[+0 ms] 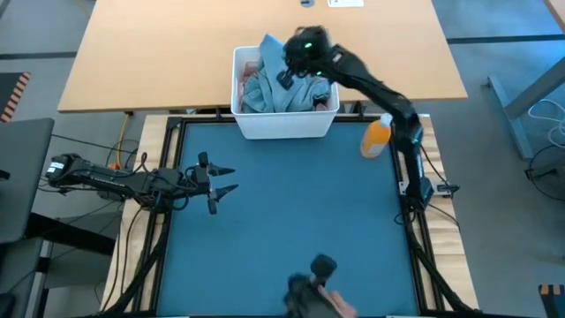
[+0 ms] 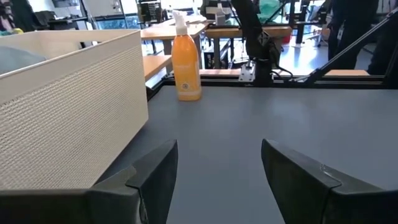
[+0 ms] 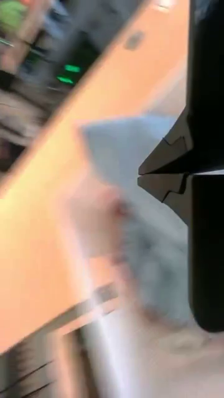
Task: Fold Laundry from Bin
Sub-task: Fold the blue pants
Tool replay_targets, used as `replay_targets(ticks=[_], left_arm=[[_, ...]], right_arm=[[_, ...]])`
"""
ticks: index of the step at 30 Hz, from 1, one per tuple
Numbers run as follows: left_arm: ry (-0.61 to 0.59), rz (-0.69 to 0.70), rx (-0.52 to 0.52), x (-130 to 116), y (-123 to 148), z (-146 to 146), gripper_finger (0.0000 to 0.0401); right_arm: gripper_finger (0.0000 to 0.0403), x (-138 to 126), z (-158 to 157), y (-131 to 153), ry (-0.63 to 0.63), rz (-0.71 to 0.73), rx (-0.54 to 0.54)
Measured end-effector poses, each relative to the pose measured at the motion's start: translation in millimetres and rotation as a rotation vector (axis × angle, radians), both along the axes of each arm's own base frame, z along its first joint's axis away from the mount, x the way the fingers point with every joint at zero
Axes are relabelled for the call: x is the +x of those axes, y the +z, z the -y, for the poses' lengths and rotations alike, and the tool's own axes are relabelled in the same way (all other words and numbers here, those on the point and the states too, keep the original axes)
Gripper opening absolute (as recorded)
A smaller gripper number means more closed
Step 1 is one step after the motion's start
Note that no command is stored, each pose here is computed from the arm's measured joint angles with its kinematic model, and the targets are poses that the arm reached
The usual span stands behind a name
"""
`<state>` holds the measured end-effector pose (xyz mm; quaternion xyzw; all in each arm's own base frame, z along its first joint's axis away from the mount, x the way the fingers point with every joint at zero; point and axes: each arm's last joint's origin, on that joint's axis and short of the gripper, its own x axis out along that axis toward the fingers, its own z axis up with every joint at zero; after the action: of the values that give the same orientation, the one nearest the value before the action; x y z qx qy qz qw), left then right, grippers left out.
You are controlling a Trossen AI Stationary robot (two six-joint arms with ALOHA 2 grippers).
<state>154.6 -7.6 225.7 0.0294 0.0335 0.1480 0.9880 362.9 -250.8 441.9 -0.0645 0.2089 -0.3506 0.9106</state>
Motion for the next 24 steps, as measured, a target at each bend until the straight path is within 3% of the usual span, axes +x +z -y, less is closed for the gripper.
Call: replay_targets(ticks=[5, 9, 13, 18, 24], left_arm=[[0.000, 0.000, 0.000, 0.0, 0.0, 0.0, 0.0224], [0.000, 0.001, -0.004, 0.0, 0.0, 0.0, 0.0224], [-0.002, 0.009, -0.042, 0.1, -0.5, 0.2, 0.0224], [-0.052, -0.007, -0.055, 0.6, -2.1, 1.7, 0.0224], [-0.053, -0.013, -0.052, 0.5, -2.6, 1.7, 0.0224]], right_arm=[[0.0012, -26.5, -59.4, 64.2, 0.148, 0.183, -0.092], [0.0038, -37.6, -85.9, 76.3, 0.154, 0.151, -0.107], [0.0087, -30.9, -73.8, 52.1, 0.090, 0.050, 0.013], [0.0163, -5.6, -24.5, -4.5, 0.001, -0.092, 0.130], [0.0256, 2.6, 30.9, -47.3, -0.108, -0.097, 0.199]])
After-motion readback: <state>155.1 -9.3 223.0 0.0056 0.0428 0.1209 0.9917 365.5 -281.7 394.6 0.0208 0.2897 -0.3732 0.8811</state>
